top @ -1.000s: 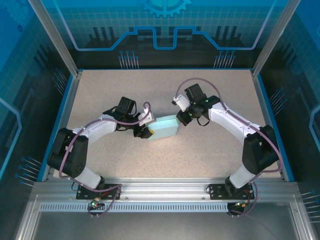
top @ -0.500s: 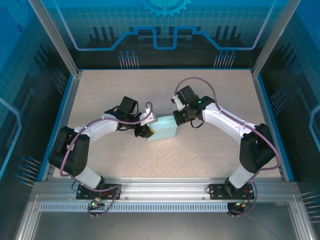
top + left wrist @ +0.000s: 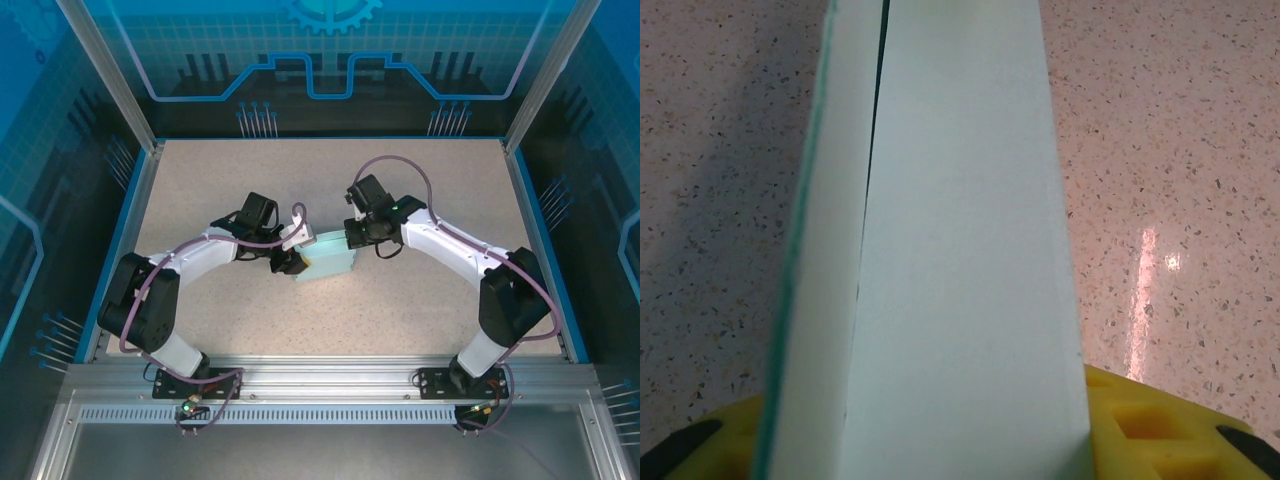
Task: Fold the paper box
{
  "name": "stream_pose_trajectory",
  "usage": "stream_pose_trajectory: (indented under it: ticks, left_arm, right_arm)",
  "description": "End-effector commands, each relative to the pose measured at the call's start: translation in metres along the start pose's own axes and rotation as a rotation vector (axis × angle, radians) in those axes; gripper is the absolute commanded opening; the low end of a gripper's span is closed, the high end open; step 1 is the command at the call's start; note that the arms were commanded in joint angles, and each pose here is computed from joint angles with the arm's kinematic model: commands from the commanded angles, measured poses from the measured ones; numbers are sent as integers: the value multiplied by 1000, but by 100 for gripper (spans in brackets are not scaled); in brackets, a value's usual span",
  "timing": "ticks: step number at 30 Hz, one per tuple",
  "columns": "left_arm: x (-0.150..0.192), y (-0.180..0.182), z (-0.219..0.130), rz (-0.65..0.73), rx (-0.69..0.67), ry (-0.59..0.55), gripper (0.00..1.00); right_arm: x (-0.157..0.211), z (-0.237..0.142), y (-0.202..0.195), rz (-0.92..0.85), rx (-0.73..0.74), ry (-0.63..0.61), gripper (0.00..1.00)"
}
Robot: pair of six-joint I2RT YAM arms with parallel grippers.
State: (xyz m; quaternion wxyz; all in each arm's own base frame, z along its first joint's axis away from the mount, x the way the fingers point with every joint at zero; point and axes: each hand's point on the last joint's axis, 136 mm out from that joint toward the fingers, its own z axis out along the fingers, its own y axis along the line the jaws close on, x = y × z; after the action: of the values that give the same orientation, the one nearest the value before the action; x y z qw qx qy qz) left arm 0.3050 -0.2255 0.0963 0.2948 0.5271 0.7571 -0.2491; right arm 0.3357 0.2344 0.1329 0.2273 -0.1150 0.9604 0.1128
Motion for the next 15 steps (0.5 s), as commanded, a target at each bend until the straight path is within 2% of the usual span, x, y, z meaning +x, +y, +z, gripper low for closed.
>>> stream_pose_trajectory:
  ticks: [1, 15]
  left_arm:
    - [-1, 3, 4, 12, -9, 23, 43]
    - [3, 7, 7, 1, -27, 47, 43]
  right_arm:
    - [17, 6, 14, 28, -42, 36, 0]
    - [29, 5, 11, 39, -36, 18, 0]
